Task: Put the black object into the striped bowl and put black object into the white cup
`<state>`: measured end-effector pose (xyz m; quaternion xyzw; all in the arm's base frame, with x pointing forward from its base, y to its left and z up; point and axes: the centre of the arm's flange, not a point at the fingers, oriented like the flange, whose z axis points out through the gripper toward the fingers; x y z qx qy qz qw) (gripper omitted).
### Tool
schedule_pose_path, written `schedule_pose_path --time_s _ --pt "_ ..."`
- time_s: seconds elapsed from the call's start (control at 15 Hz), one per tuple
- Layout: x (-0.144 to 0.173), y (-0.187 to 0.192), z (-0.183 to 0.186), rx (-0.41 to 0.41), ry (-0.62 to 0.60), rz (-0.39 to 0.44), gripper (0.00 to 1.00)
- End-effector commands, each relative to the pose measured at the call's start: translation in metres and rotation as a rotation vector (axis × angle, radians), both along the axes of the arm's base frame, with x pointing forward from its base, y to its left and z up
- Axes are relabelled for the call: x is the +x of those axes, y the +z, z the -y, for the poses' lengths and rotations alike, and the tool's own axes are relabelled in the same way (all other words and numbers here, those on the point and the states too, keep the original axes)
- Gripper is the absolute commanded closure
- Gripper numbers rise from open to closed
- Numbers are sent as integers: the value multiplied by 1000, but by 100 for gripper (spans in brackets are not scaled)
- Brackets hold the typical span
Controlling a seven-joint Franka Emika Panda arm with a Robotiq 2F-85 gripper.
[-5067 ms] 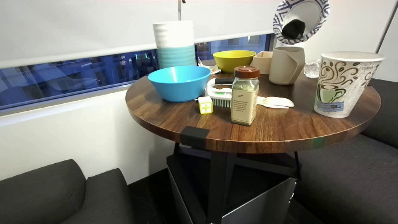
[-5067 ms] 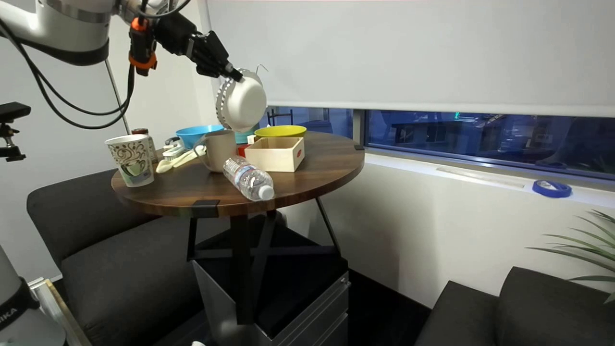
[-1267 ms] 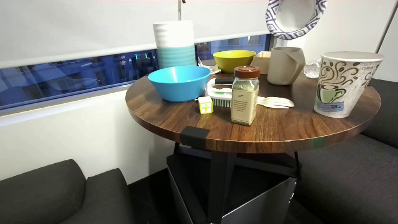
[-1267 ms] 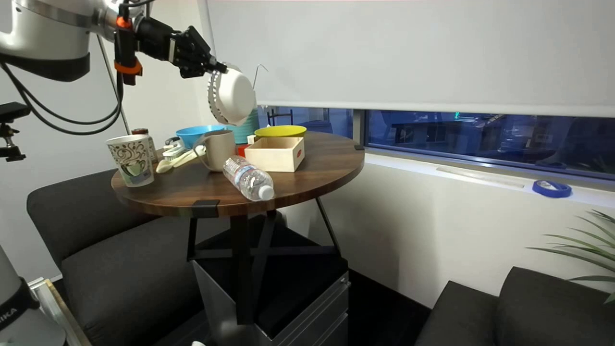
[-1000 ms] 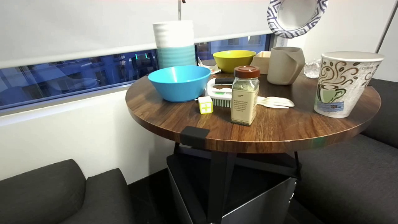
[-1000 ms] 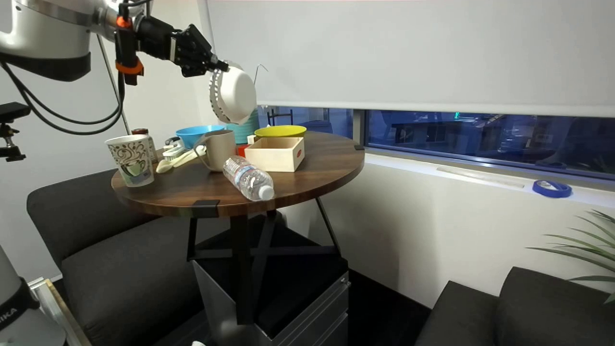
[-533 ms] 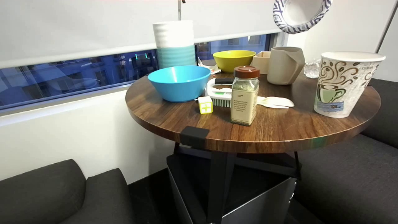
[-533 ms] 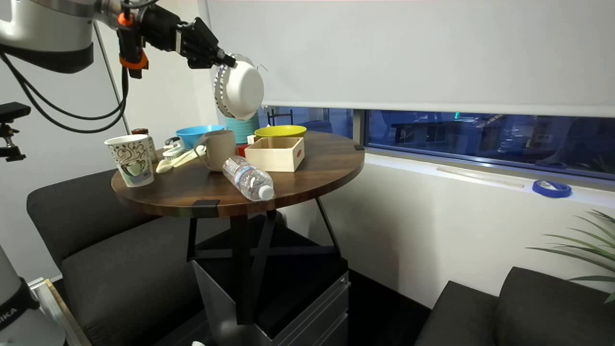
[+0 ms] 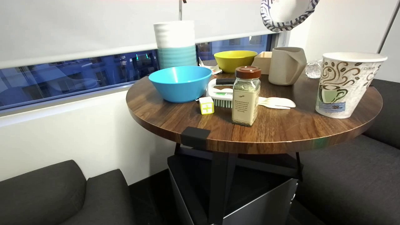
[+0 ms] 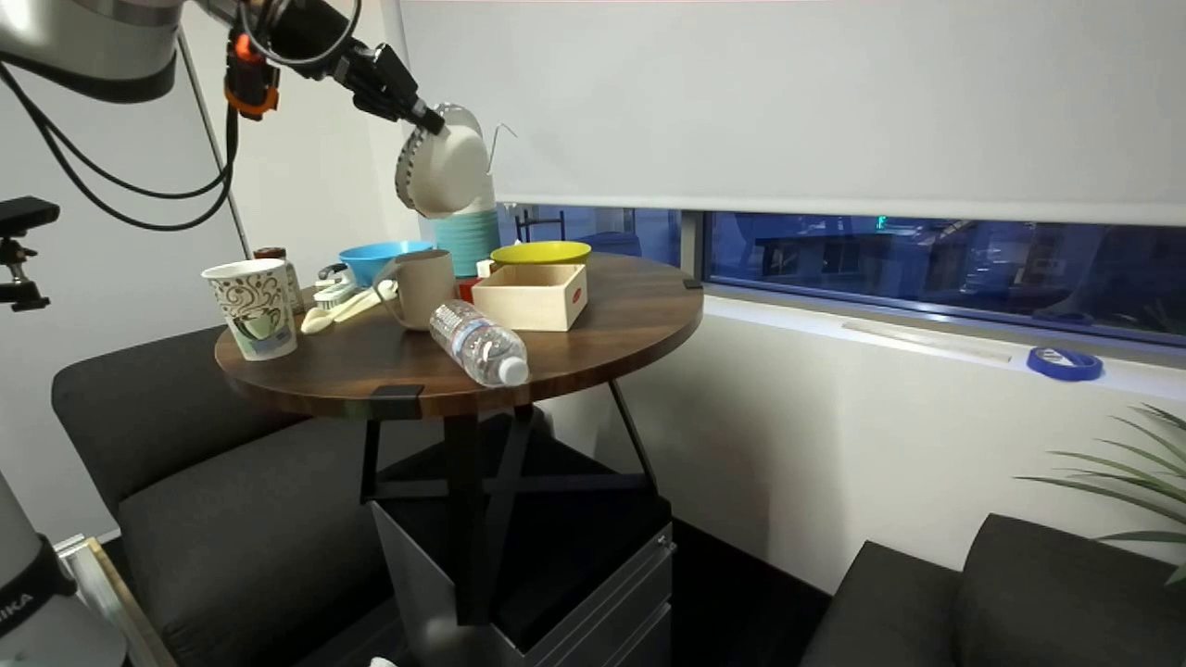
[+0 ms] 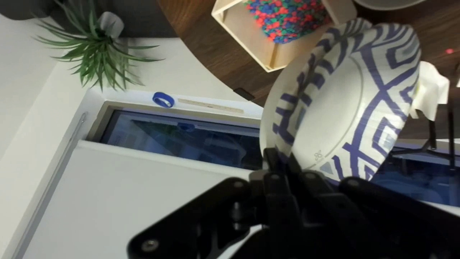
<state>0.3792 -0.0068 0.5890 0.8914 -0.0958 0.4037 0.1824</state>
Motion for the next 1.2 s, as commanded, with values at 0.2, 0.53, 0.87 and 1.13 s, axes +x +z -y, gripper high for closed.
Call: schedule_pose_path --time_s 0.2,0.53,0.87,1.13 --pt "26 11 -6 286 68 -68 99" --pt "45 -3 -16 440 149 -175 99" --pt "65 -24 -20 522 167 -283 99" --pt "86 -42 -20 568 145 -369 99"
